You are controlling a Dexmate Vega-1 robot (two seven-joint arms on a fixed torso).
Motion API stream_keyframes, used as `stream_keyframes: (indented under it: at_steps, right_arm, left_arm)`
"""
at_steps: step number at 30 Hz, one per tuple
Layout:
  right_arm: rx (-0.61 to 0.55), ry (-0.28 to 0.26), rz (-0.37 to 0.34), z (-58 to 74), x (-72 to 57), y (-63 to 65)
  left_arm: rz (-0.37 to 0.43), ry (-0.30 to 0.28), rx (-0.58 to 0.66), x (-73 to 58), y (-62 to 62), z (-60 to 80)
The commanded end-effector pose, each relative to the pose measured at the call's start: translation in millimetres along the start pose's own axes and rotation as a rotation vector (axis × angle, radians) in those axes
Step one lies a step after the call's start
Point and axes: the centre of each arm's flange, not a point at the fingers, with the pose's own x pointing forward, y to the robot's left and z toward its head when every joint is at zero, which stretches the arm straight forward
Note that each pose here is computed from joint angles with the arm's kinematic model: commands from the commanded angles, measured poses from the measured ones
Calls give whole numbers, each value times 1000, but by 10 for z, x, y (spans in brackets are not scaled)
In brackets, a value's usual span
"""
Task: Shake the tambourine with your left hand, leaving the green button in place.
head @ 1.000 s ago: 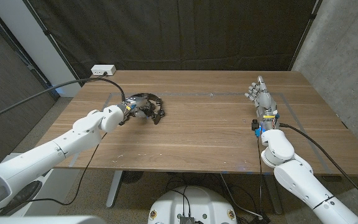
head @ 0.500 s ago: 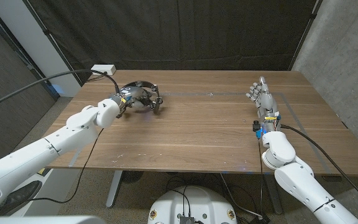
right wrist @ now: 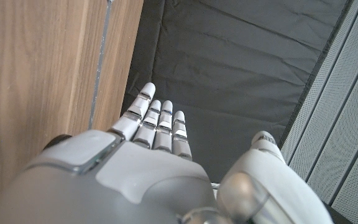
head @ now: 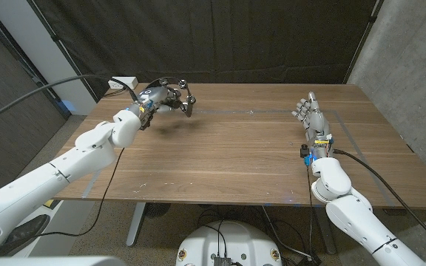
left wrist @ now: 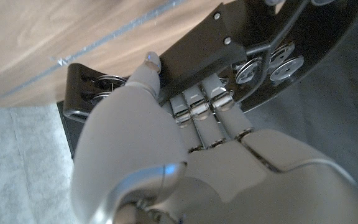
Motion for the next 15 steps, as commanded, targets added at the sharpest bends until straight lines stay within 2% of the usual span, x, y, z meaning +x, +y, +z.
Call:
stream_keyframes:
  at_steps: [1, 7, 11, 15]
  right_arm:
    - [17, -2, 48, -100, 55, 132]
    - [22, 6, 65, -142, 80, 162]
    - [25, 6, 65, -155, 75, 153]
    - [28, 6, 63, -164, 55, 132]
  left_arm:
    - [276, -102, -341, 19, 361, 200]
    - [360, -181, -639, -23, 447, 168]
    - [358, -241, -841, -28, 469, 102]
    - [326, -308, -1072, 8, 410, -1]
